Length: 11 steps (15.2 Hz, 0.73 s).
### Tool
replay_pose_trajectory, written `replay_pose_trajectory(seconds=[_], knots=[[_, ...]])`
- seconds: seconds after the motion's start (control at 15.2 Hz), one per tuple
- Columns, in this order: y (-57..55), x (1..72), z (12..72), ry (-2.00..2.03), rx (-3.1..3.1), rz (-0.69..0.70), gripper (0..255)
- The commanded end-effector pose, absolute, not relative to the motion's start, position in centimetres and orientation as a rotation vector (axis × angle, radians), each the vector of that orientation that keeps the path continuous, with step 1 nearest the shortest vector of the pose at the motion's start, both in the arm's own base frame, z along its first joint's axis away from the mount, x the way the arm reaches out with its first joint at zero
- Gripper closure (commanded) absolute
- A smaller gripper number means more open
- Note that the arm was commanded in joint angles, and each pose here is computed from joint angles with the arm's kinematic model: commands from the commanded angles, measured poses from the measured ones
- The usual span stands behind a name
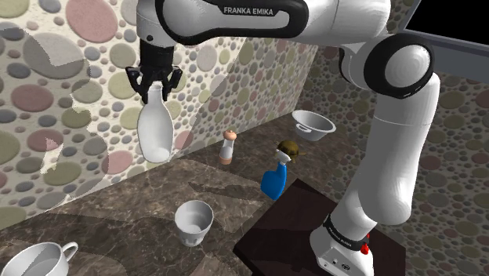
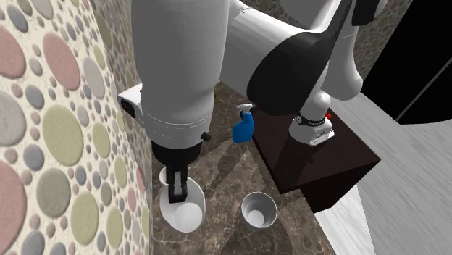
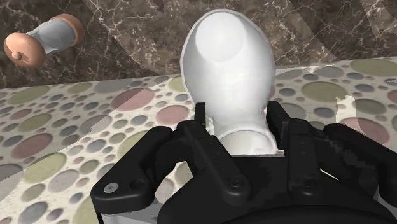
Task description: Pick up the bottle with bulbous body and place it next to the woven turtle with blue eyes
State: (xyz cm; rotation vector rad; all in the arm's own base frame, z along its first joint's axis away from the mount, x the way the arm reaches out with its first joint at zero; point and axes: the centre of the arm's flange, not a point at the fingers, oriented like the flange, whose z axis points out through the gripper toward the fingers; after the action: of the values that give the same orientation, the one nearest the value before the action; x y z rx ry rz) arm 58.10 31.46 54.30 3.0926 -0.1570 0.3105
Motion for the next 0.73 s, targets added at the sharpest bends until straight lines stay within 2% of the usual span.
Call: replay_pose_trajectory(seconds=[0.0,0.66], knots=[[31.3,58.2,55.5,-0.157,3.093,0.311,255],[31.3,58.2,60.8,-0.157,3.093,0.311,255]])
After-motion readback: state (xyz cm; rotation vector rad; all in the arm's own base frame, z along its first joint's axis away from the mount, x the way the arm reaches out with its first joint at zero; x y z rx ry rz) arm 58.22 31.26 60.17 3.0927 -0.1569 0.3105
